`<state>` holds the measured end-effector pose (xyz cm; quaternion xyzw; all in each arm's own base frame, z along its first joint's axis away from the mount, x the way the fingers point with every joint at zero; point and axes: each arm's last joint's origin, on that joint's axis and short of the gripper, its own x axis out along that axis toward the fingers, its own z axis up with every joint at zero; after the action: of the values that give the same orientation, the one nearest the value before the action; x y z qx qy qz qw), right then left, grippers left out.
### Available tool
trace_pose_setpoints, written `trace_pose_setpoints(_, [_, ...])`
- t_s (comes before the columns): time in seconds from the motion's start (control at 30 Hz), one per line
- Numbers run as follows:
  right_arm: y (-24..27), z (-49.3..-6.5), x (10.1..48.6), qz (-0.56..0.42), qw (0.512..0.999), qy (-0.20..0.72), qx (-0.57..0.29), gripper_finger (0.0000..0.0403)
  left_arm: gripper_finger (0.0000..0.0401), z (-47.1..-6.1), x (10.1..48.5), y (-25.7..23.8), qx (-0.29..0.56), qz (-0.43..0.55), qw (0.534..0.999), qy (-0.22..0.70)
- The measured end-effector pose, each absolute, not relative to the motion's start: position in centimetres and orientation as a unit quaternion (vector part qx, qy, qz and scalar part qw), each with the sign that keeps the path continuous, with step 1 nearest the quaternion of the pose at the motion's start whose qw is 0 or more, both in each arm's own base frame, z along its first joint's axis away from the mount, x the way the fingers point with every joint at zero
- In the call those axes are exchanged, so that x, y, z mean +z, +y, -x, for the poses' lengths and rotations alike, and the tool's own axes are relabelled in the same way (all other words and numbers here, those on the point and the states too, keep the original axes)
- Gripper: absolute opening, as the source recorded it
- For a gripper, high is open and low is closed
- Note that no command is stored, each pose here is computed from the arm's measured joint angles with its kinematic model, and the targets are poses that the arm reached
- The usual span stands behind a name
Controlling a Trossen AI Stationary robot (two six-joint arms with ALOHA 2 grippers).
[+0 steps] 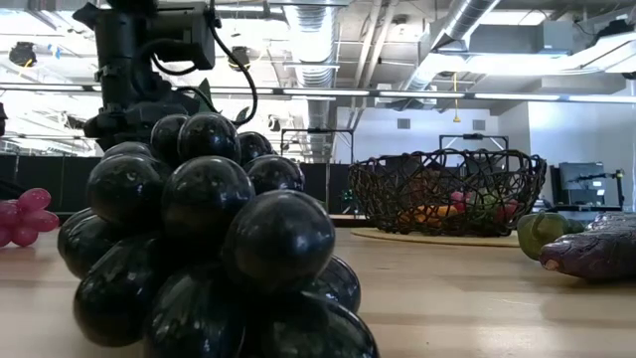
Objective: Build produce basket
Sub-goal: Put the purple grapes into the black wire basket
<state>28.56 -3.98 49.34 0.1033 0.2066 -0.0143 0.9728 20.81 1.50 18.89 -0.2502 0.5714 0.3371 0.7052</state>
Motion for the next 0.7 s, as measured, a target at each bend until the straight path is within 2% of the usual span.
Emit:
trace_pose_setpoints(0.43, [-3.92, -27.86, 49.84, -0.101, 0.975, 0.196, -0.028, 0.0258, 0.0156, -20.03, 18.83, 1.73, 0.313, 0.197, 0.694, 0.618])
trace_pose_setpoints(0.7, [-3.92, -27.86, 49.84, -0.101, 0.975, 0.196, -0.028, 0.0258, 0.0156, -20.80, 18.54, 1.80, 0.294, 0.177, 0.714, 0.611])
